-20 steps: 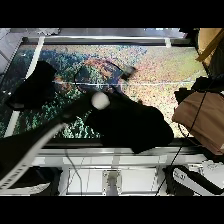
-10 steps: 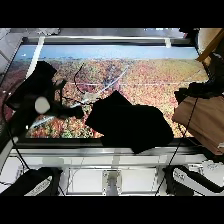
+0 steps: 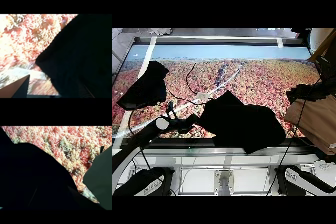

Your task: Fold the clothes and pants, and hang the long-sleeved shirts on hangers.

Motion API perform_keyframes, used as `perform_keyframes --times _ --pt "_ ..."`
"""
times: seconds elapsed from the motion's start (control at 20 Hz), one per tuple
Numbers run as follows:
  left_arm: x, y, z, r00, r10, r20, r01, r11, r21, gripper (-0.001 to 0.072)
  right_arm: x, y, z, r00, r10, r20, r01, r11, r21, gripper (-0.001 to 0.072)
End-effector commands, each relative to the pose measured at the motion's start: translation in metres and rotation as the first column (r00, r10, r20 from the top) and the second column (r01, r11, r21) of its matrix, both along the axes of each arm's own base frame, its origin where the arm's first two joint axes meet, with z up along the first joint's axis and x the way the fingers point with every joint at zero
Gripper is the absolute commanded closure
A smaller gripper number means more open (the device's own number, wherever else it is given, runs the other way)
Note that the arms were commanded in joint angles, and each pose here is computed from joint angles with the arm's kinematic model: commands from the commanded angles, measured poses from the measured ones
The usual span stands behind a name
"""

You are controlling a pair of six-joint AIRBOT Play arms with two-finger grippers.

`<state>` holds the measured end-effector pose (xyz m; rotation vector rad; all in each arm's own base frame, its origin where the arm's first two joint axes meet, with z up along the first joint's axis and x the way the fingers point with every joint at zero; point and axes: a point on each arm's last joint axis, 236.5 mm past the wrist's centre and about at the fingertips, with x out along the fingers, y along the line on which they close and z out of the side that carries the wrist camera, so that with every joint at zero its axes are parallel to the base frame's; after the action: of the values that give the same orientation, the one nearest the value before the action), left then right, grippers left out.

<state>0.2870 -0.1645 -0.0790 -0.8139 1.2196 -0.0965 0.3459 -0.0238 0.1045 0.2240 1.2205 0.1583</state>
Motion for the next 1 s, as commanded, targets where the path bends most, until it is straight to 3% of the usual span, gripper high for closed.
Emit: perform_keyframes --times 0.0,0.25,0.4,0.45,0.5,0.55,0.8,0.95 --pt "0.010 -0.009 -0.009 0.999 0.048 0.000 -0.048 0.997 -0.061 0.0065 -0.001 0.001 0.000 1.000 0.005 -0.003 -0.005 1.000 0.001 0.0302" --pt "0.013 -0.012 -0.024 0.997 0.072 -0.042 -0.075 0.994 -0.081 0.0066 -0.001 0.001 0.000 1.000 0.005 -0.005 -0.005 1.000 0.002 0.0302" --pt "0.022 -0.017 -0.021 0.998 0.062 -0.022 -0.063 0.995 -0.078 0.0136 -0.001 0.001 0.000 1.000 0.005 -0.005 -0.005 1.000 0.002 0.0302" --pt "0.027 -0.021 -0.017 0.998 0.055 -0.004 -0.055 0.995 -0.079 0.0279 -0.001 0.001 0.000 1.000 0.005 -0.005 -0.005 1.000 0.003 0.0302" --pt "0.033 -0.025 -0.011 0.999 0.048 0.021 -0.047 0.996 -0.080 0.0561 -0.002 0.001 0.000 1.000 0.006 -0.006 -0.006 1.000 0.002 0.0302" --pt "0.041 -0.028 -0.004 0.998 0.043 0.055 -0.038 0.996 -0.076 0.0687 -0.003 0.002 -0.001 1.000 0.008 -0.013 -0.008 1.000 0.003 0.0302" --pt "0.096 -0.023 0.055 0.965 0.015 0.261 0.000 0.998 -0.060 0.0692 -0.027 -0.023 -0.003 0.997 0.031 -0.075 -0.039 0.992 -0.116 0.0302" --pt "0.111 0.005 0.088 0.934 0.004 0.358 -0.004 1.000 -0.001 0.0693 -0.030 -0.031 -0.001 0.998 0.001 -0.070 -0.009 0.993 -0.115 0.0302"
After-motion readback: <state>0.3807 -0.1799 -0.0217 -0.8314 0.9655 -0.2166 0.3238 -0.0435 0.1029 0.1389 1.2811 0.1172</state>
